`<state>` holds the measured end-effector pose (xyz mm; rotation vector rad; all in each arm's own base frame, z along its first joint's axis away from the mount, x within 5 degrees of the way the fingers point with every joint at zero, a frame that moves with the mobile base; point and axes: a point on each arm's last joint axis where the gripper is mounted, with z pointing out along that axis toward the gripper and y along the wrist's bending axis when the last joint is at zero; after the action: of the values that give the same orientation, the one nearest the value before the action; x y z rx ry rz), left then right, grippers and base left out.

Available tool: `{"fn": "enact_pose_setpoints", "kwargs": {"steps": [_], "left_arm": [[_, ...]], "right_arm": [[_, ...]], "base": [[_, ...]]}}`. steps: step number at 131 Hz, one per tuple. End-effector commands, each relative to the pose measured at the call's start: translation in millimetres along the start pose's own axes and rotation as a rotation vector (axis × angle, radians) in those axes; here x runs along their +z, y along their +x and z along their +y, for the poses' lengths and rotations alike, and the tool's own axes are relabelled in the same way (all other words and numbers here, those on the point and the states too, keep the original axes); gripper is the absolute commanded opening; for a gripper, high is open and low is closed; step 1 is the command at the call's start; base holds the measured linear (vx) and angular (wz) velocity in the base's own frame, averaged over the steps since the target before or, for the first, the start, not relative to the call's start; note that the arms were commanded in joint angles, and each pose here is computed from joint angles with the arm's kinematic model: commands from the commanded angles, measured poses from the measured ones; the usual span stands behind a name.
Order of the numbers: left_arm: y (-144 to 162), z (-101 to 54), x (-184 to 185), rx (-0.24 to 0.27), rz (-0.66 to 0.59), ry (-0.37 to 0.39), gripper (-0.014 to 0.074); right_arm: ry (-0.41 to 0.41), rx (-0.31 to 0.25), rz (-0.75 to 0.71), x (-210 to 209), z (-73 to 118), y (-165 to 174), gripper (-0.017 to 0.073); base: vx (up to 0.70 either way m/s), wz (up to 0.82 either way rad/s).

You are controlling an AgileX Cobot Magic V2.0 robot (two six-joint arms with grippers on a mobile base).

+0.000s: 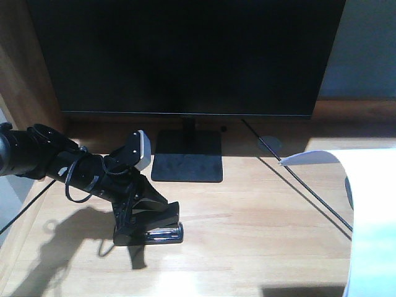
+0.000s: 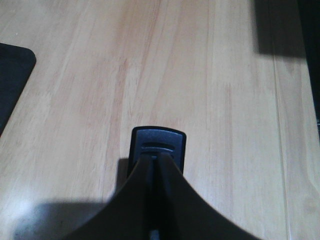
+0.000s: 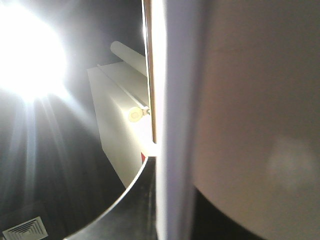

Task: Grab stapler and paper to desk for stapling
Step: 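Swing the right gripper with the white paper over the desk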

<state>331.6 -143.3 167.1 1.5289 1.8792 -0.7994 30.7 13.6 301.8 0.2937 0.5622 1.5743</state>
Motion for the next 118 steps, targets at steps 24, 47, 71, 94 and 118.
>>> {"fn": "enact_pose_setpoints", "kwargs": {"steps": [24, 47, 71, 94, 118], "left_arm": [[-22.2, -2.7, -13.0, 0.024, -0.077, -0.013, -0.0006], [-22.2, -2.7, -13.0, 0.024, -0.077, -0.013, -0.0006], [-22.2, -2.7, -13.0, 0.024, -0.077, -0.013, -0.0006], [-22.2, -2.7, -13.0, 0.024, -0.077, -0.013, -0.0006], [-22.2, -2.7, -13.0, 0.024, -0.077, -0.013, -0.0006]], "right_arm": [[-0.050, -0.007, -0.002, 6.5, 7.3, -1.1, -0.0006], [-0.051, -0.007, -0.002, 6.5, 7.4, -1.1, -0.0006], [-0.051, -0.006, -0.005, 6.5, 7.4, -1.4, -0.0006], [-0.046, -0.006, -0.006, 6.5, 7.0, -1.4, -0.0006], [-0.069, -0.006, -0.008, 6.4, 9.0, -1.6, -0.0006]], "base": [[0.00, 0.00], [0.00, 0.00], [0.00, 0.00], [0.00, 0.00], [0.00, 0.00]]}}
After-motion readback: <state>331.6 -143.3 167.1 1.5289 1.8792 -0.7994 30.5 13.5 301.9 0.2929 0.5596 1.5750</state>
